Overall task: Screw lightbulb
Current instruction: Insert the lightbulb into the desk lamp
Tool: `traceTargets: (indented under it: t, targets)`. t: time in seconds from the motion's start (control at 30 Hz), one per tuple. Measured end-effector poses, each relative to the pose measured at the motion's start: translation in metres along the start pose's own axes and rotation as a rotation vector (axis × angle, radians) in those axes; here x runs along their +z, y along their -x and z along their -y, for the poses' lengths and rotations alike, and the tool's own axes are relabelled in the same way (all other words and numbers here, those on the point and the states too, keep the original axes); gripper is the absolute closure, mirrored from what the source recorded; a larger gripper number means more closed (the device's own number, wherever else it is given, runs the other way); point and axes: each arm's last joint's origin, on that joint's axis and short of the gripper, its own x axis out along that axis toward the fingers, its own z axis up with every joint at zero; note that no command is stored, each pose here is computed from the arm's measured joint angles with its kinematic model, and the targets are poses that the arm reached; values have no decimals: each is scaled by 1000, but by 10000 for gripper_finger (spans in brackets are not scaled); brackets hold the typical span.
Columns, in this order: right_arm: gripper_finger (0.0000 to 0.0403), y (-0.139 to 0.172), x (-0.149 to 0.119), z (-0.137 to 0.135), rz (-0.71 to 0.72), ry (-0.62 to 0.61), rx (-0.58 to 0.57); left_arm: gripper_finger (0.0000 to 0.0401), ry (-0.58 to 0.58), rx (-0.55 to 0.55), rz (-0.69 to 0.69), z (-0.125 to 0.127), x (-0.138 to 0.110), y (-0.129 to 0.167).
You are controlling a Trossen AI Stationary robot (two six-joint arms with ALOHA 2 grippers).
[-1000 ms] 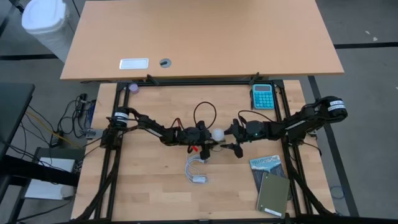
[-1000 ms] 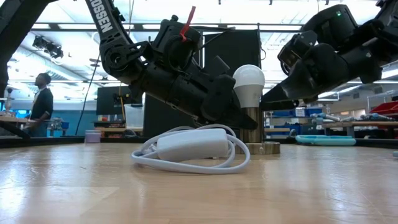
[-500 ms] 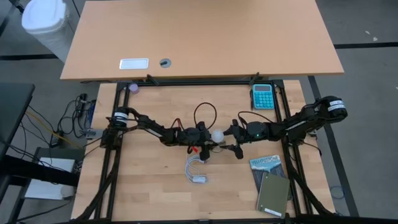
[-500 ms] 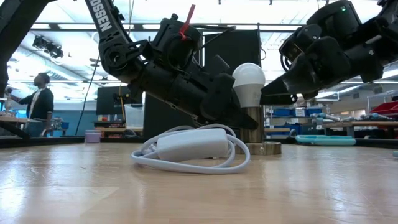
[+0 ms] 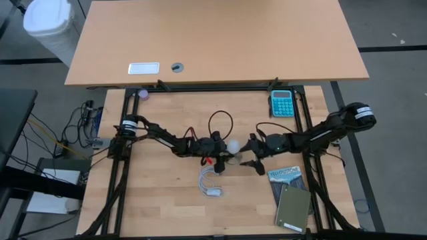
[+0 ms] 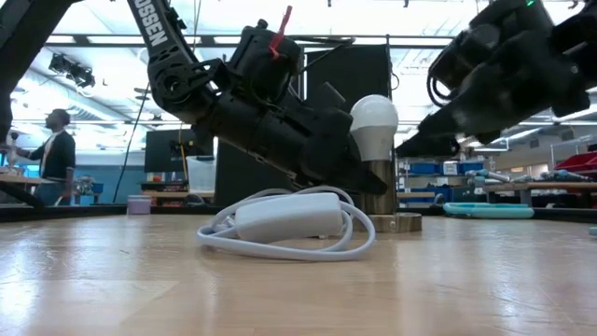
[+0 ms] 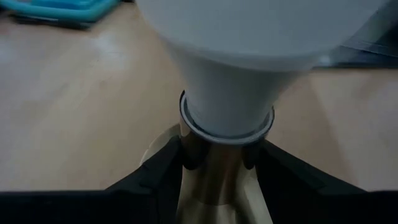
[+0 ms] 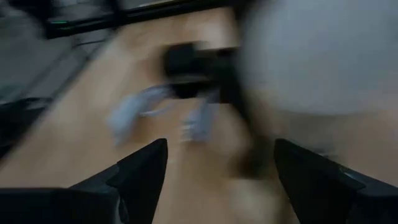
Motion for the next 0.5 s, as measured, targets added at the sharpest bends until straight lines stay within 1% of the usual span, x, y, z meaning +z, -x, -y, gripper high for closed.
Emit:
traceTargets:
  t: [0.1, 0.2, 0.23, 0.27, 0.4, 0.43, 0.5]
  targets:
    - [108, 5, 2, -3, -28, -35, 48, 213, 8, 23, 1, -3, 0, 0]
    - [108, 11, 3, -8, -40, -43, 59, 213, 7, 26, 1, -3, 0, 0]
    - [108, 12, 3, -10, -45, -37, 46, 213, 8, 25, 1, -4, 0, 0]
    - [108, 13, 2, -10, -50, -24, 18, 213, 8, 24, 1, -4, 0, 0]
    - [108, 13, 1, -3, -34, 35, -191, 213, 7, 20, 0, -4, 0, -1]
    - [108, 12, 2, 0, -22, 50, -221, 213, 7, 20, 0, -4, 0, -1]
    - [110, 10, 5, 6, 12, 60, -237, 213, 7, 18, 0, -4, 0, 0]
